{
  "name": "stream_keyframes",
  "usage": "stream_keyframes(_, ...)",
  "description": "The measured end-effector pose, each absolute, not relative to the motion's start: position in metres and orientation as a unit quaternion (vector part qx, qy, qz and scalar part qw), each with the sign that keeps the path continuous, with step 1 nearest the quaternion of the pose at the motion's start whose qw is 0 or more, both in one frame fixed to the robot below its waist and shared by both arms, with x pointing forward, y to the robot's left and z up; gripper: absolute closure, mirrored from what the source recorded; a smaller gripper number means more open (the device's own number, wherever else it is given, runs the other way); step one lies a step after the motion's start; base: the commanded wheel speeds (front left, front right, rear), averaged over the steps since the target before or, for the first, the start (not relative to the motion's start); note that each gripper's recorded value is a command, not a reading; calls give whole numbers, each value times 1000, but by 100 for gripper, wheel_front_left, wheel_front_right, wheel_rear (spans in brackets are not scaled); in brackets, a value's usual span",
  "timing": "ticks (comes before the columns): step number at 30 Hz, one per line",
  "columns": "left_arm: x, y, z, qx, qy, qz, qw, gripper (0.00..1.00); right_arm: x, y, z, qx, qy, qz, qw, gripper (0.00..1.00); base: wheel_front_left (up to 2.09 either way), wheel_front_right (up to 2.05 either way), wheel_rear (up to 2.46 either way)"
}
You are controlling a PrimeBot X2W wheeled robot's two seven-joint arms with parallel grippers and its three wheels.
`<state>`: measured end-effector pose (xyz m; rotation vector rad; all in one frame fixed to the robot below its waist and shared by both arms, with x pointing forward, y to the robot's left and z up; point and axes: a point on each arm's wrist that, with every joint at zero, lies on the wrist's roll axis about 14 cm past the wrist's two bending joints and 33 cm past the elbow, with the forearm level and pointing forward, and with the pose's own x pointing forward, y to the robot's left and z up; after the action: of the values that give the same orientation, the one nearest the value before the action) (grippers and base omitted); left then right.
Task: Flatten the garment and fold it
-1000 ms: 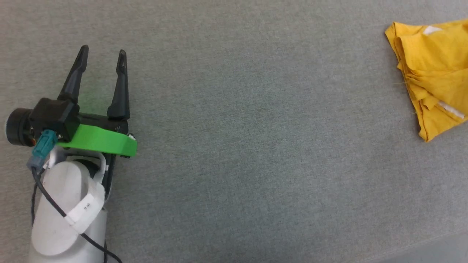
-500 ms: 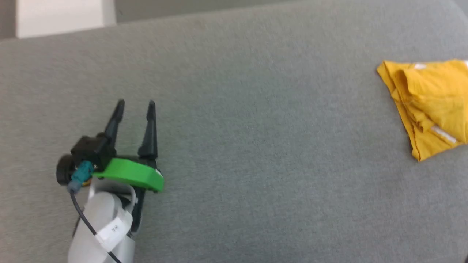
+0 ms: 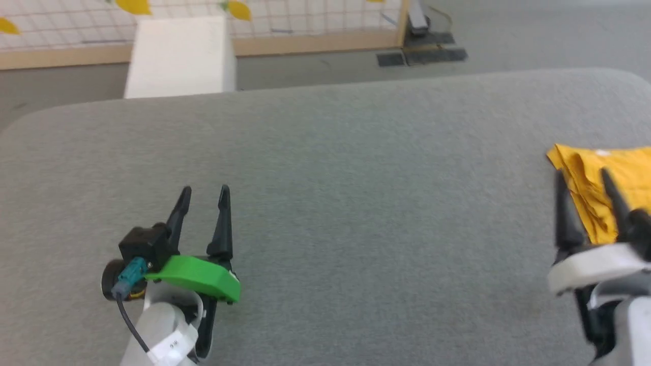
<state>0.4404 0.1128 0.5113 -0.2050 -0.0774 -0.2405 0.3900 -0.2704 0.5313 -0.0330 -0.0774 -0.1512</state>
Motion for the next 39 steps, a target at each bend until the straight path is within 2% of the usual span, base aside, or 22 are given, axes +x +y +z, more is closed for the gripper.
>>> stream_keyframes(10, 407, 153, 515, -104, -43, -62, 992, 0, 381, -201, 535, -2, -55, 13, 998, 0, 0, 0, 0)
stream_keyframes(31, 382, 172, 507, -113, -35, -25, 993, 0, 367, -195, 524, 21, -41, 15, 999, 0, 0, 0, 0)
stream_keyframes(32, 382, 172, 507, -113, -34, -25, 993, 100, 367, -195, 524, 21, -40, 16, 999, 100, 0, 0, 0)
stream_keyframes(39, 382, 173, 507, -113, -34, -25, 993, 100, 367, -195, 524, 20, -40, 16, 999, 100, 0, 0, 0)
